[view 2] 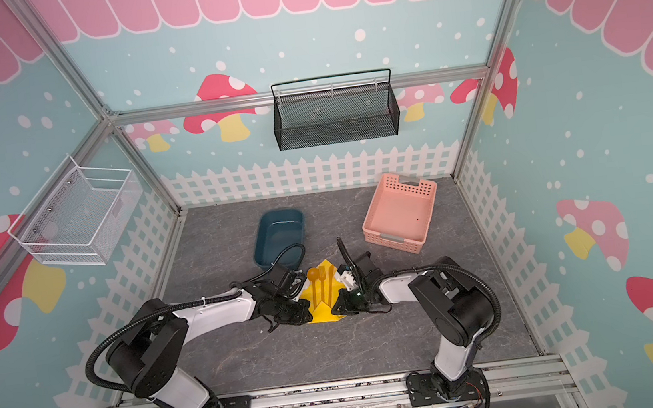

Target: Place the utensils on the paper napkin and roll it up

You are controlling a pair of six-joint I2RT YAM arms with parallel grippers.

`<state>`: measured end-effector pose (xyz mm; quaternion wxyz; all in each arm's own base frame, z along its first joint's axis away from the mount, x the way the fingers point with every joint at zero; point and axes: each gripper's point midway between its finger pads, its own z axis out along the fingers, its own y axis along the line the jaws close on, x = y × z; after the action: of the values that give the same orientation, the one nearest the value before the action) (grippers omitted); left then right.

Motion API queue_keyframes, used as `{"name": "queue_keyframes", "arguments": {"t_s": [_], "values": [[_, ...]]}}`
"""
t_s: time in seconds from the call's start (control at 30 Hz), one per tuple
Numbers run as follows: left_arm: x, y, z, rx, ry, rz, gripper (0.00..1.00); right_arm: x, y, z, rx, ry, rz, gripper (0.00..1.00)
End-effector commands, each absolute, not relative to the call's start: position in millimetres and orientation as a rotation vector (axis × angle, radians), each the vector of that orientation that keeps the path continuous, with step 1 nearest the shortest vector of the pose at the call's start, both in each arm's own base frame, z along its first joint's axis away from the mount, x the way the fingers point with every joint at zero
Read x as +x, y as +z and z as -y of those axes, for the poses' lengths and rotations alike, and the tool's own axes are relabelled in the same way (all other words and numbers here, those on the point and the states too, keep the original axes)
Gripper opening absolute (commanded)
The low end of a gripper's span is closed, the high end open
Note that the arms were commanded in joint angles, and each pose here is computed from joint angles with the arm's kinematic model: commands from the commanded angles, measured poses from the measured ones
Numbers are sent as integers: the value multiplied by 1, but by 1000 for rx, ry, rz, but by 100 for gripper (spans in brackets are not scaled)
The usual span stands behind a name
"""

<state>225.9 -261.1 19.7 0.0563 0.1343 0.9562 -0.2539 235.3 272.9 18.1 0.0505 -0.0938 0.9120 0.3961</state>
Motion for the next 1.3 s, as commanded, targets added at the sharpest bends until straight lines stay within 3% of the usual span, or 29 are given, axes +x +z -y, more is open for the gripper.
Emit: {"name": "queue_keyframes", "arguments": {"t_s": [0.0,0.33,0.87,1.27], "values": [[230,18,252,403,-698,-2914,1,226,4,-260,-245,1124,-2848,0],[236,72,299,502,-912,-2787,1,225,1,-260,-245,1117,-2857,0],[249,32,315,520,-811,-2849,0,222,1,-256,-252,1104,-2859,0],[256,33,310,491,-766,-2818,0,223,0,-255,-258,1082,-2865,0]]}}
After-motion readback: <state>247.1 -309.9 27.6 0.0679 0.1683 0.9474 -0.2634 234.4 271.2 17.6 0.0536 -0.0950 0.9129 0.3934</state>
